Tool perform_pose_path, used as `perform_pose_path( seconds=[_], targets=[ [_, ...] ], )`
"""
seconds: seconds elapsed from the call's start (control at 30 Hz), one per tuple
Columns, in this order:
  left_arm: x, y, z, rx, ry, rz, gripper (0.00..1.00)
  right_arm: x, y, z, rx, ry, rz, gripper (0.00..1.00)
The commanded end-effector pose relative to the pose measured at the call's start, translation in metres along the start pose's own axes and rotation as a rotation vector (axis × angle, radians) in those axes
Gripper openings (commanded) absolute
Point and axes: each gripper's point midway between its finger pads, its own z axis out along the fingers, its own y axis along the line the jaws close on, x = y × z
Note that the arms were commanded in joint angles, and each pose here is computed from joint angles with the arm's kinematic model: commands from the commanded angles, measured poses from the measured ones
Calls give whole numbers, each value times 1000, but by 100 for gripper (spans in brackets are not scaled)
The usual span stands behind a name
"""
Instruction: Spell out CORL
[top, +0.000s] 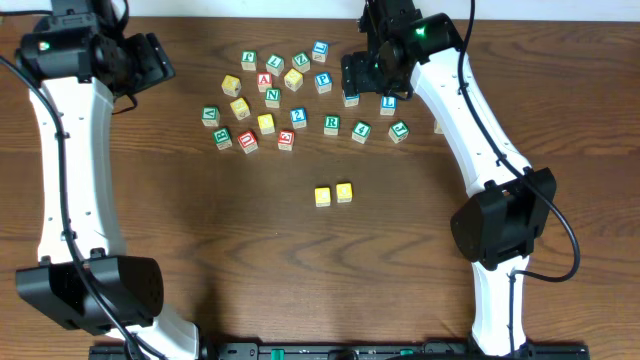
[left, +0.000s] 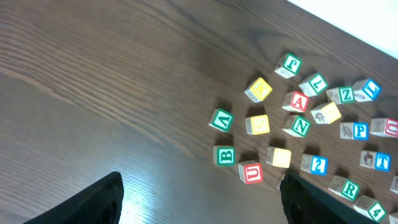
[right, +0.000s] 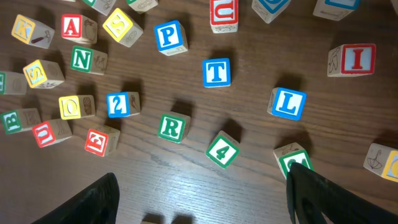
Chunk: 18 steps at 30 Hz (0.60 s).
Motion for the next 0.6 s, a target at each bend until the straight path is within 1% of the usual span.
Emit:
perform_pose_path(
  seconds=[0.0,0.2,0.57],
  targets=[
    [11,-9,11,10,41,29,80,-10,-9,-12,42,-45,33,81],
    [21,-26,25,21,73,46,80,-12,-22,-13,58,-46,96,82],
    [43,-58,54,34,150,116,80,-8,-37,-14,78,-22,122,84]
  ],
)
